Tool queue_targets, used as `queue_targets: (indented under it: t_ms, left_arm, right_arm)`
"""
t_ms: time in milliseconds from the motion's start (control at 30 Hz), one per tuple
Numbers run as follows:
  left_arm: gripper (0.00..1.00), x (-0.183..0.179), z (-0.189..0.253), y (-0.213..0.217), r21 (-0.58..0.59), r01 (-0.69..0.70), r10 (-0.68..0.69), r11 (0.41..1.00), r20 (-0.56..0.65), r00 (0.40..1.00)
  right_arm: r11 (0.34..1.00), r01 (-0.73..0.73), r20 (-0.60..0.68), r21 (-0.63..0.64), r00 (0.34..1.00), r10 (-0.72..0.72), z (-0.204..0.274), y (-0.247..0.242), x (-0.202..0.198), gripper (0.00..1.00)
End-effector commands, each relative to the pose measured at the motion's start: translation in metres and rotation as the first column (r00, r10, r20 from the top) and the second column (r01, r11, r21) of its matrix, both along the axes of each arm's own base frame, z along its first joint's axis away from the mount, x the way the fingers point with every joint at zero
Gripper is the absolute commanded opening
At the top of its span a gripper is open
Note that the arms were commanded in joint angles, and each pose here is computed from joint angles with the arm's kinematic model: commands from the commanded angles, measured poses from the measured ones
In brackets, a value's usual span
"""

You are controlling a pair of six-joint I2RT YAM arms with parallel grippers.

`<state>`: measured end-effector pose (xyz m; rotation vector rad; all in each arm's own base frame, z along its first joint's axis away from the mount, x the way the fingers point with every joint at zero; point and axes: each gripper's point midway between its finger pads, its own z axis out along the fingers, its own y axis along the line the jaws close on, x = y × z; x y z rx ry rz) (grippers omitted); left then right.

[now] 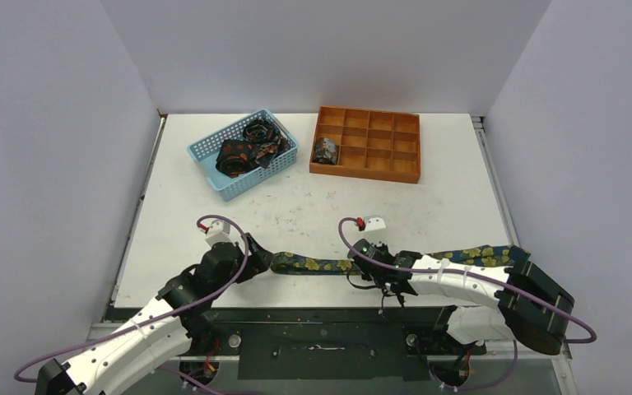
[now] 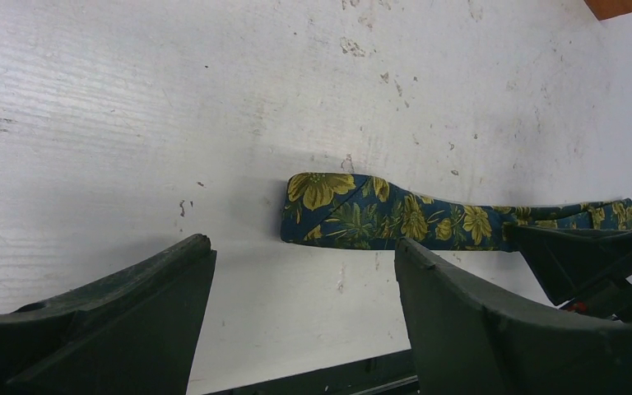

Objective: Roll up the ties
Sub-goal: Flatten out the tie at the center of the board.

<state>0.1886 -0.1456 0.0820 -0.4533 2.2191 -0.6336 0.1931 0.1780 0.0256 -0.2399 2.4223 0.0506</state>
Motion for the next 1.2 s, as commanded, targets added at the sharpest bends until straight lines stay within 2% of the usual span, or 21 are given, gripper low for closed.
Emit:
queue_targets:
  t_ms: [0,67,100,167,200,267,333,400,433,500,533,633,700,733,900,1033,1167]
  left_arm:
    - [0.78,0.006,0.009,-0.004,-0.035,-0.005,0.006,0.999,0.034,0.999]
    - [0.78,0.006,0.008,-0.004,-0.036,-0.004,0.005,0.999,0.032,0.999]
    - [0.78,0.005,0.008,-0.004,-0.035,-0.003,0.004,0.999,0.028,1.000]
    - [0.78,0.005,0.008,-0.004,-0.030,-0.003,0.003,1.000,0.025,1.000]
    - [0.78,0.004,0.009,-0.003,-0.026,-0.003,0.003,1.000,0.024,1.000]
    - [0.78,0.004,0.013,-0.001,-0.021,-0.003,0.004,1.000,0.030,1.000]
    - [0.78,0.005,0.021,-0.001,-0.021,0.004,-0.003,1.000,0.044,0.999]
    - [0.78,0.005,0.030,-0.004,-0.032,0.020,-0.019,0.999,0.059,0.998]
    - [0.77,0.005,0.036,-0.008,-0.047,0.037,-0.034,0.998,0.067,0.997]
    - [0.68,0.005,0.050,-0.023,-0.097,0.102,-0.092,0.990,0.100,0.991]
    - [0.61,0.005,0.059,-0.032,-0.130,0.137,-0.121,0.982,0.118,0.986]
    - [0.21,0.006,0.075,-0.055,-0.218,0.212,-0.184,0.953,0.141,0.973]
    - [0.05,0.010,0.079,-0.066,-0.254,0.237,-0.206,0.938,0.141,0.968]
    - [0.00,0.009,0.079,-0.072,-0.271,0.257,-0.228,0.928,0.135,0.964]
    - [0.00,0.020,0.068,-0.088,-0.331,0.290,-0.273,0.898,0.098,0.957]
    - [0.00,0.035,0.058,-0.083,-0.369,0.244,-0.237,0.897,0.064,0.969]
    - [0.00,0.036,0.039,-0.078,-0.345,0.214,-0.226,0.914,0.005,0.974]
  right_arm:
    - [0.999,0.023,0.021,0.045,0.999,-0.024,0.006,0.002,0.001,0.05]
    - [0.999,0.028,0.021,0.044,0.999,-0.029,0.004,0.001,0.001,0.05]
    - [0.998,0.032,0.025,0.046,0.999,-0.034,0.006,0.002,0.002,0.14]
    - [0.998,0.041,0.041,0.057,0.998,-0.043,0.013,0.003,0.004,0.43]
    - [0.997,0.047,0.055,0.067,0.997,-0.050,0.019,0.004,0.006,0.54]
    - [0.995,0.057,0.086,0.087,0.994,-0.064,0.034,0.006,0.012,0.66]
    - [0.994,0.056,0.116,0.098,0.991,-0.067,0.048,0.009,0.017,0.68]
    - [0.990,0.035,0.143,0.139,0.988,-0.055,0.061,0.017,0.020,0.65]
    - [0.984,0.005,0.151,0.179,0.988,-0.032,0.065,0.026,0.021,0.58]
    - [0.954,-0.088,0.164,0.288,0.986,0.041,0.071,0.049,0.018,0.38]
    - [0.930,-0.132,0.167,0.343,0.983,0.078,0.073,0.060,0.015,0.30]
    - [0.875,-0.175,0.161,0.451,0.980,0.112,0.072,0.079,0.011,0.10]
    - [0.890,-0.150,0.127,0.431,0.986,0.105,0.055,0.075,0.011,0.05]
    - [0.897,-0.140,0.112,0.420,0.988,0.102,0.046,0.073,0.011,0.05]
    - [0.917,-0.109,0.057,0.383,0.994,0.094,0.010,0.057,-0.001,0.05]
    - [0.922,-0.087,0.039,0.377,0.996,0.079,-0.003,0.047,-0.007,0.05]
    - [0.919,-0.083,0.025,0.385,0.996,0.080,-0.010,0.044,-0.013,0.05]
